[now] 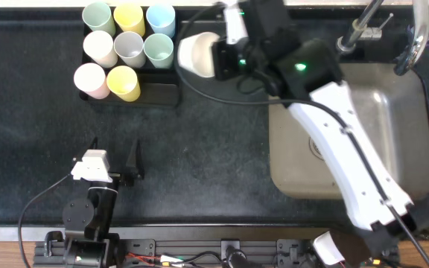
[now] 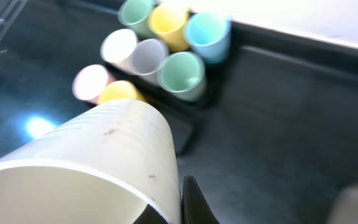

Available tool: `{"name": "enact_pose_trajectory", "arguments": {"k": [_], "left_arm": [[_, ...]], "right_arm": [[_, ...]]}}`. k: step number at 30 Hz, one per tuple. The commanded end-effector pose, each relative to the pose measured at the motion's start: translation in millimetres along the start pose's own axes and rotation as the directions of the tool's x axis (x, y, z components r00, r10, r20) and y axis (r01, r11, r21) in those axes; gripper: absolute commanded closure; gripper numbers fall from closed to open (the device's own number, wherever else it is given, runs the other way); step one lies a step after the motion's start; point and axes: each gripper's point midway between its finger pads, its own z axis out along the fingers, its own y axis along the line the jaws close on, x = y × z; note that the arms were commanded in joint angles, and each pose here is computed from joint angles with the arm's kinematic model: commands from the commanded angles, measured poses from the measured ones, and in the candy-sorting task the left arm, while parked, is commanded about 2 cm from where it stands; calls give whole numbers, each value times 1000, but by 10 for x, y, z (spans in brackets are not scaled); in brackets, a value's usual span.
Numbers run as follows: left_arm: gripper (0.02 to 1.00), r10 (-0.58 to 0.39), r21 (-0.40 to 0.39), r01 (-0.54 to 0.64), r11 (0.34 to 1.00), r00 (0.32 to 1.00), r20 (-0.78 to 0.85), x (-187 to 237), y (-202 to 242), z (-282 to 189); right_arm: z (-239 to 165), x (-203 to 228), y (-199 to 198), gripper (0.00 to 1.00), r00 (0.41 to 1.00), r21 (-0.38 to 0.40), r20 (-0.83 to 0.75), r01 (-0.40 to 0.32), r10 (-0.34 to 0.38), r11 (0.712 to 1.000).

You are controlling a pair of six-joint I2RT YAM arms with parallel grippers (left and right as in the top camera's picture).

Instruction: Store Cups

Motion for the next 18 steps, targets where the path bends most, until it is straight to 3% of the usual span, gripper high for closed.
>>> {"name": "enact_pose_trajectory", "arguments": {"k": [1,9,18], "left_arm": [[18,-8,-11,8,1000,1000,5,-5,23,-6],[18,-8,-11,8,1000,1000,5,-5,23,-6],[18,-8,-11,8,1000,1000,5,-5,23,-6]], "right_arm": [[360,107,191,958,996,-77,-83,-42,36,996],[1074,418,151,958,969,-50,-214,-135,122,990],[1626,426,189,956,957,-76,-202,-227,208,971]]}}
